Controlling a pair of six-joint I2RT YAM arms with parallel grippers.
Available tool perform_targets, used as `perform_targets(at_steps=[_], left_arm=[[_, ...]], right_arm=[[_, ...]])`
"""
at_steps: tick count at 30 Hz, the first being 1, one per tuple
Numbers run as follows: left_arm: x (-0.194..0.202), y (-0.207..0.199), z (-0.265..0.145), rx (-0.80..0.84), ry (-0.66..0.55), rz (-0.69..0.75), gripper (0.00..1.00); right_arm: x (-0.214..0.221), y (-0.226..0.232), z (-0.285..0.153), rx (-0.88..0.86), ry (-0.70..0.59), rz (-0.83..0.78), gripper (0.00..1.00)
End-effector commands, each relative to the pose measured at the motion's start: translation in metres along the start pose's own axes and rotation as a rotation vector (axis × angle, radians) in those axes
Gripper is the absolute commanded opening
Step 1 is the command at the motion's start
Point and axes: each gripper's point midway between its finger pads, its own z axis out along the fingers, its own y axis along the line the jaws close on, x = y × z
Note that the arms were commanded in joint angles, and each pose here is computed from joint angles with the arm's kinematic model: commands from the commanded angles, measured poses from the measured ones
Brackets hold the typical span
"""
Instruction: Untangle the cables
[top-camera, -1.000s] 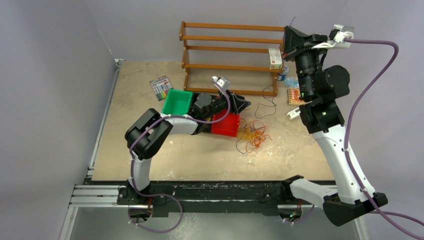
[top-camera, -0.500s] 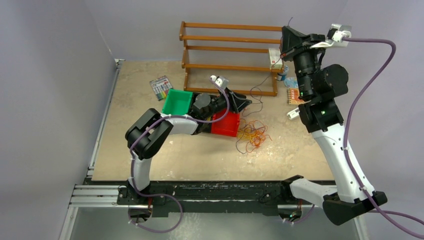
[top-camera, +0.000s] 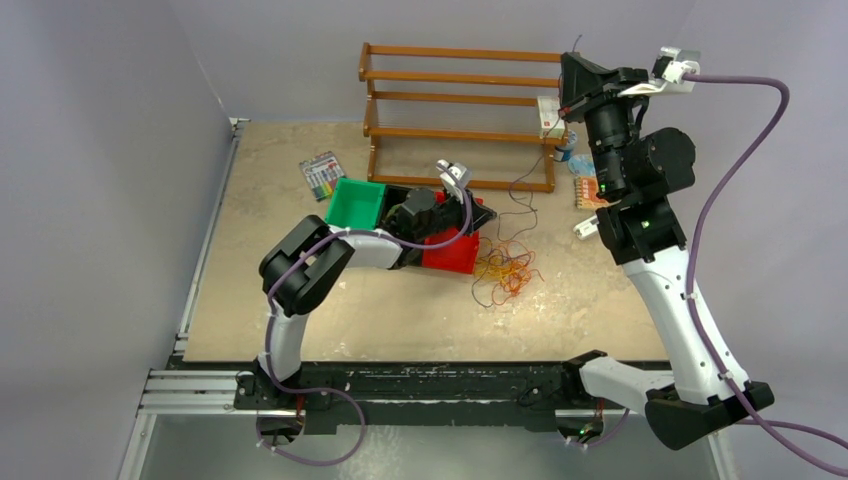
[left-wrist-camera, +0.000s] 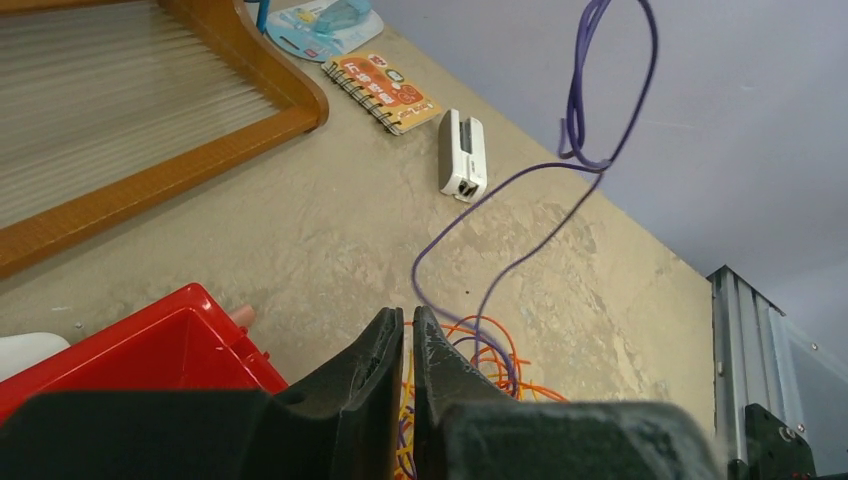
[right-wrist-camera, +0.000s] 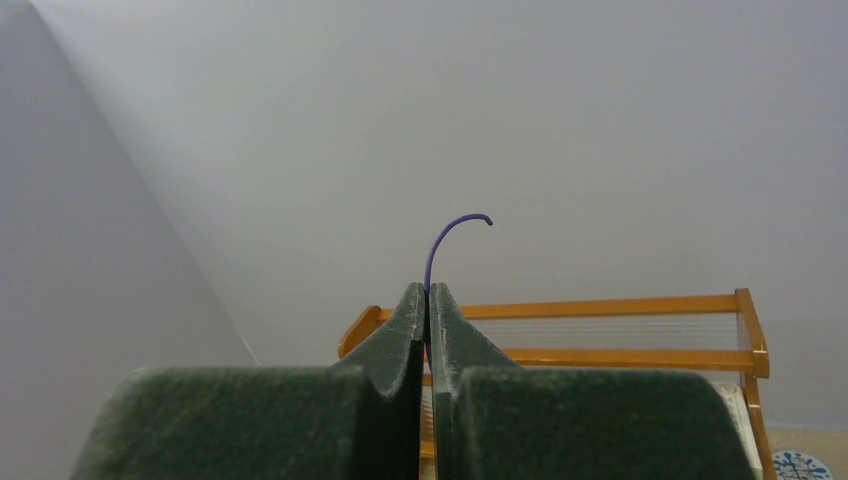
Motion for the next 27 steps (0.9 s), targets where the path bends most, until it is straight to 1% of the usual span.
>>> perform_targets(at_steps=[1,3,6,8,11,15,19,27], left_arm=[[-0.019,-0.004,0.009,0.009,-0.04,0.046,0.08],[-0.019,-0.004,0.01,0.008,-0.037,0.039,0.17],[-0.019,-0.003,0.011,0.006,-0.039,0.025,0.25],[-0.02,-0.005,0.012,0.008,-0.043,0.009,0.29],[-0.024,-0.007,0.011,0.012,-0.06,-0.011,0.32],[-0.033,0.002,0.007,-0.039,-0.092,-0.027,0.32],[-0.049,0.013,0.001,-0.11,-0.139,-0.054,0.33],[-0.083,0.029,-0.017,-0.267,-0.214,-0.047,0.39]], right_arm=[[-0.031,0.012,-0.001,-0.036,-0.082,0.025,0.0],[-0.031,0.012,-0.001,-0.036,-0.081,0.024,0.0],[-0.03,0.012,-0.001,-0.036,-0.081,0.025,0.0],[-0.029,0.012,-0.001,-0.037,-0.08,0.026,0.0],[-0.029,0.012,-0.001,-0.037,-0.079,0.026,0.0],[-0.029,0.011,-0.001,-0.035,-0.079,0.025,0.0],[-0.029,0.012,-0.001,-0.036,-0.079,0.027,0.0],[-0.028,0.012,-0.001,-0.037,-0.078,0.028,0.0]])
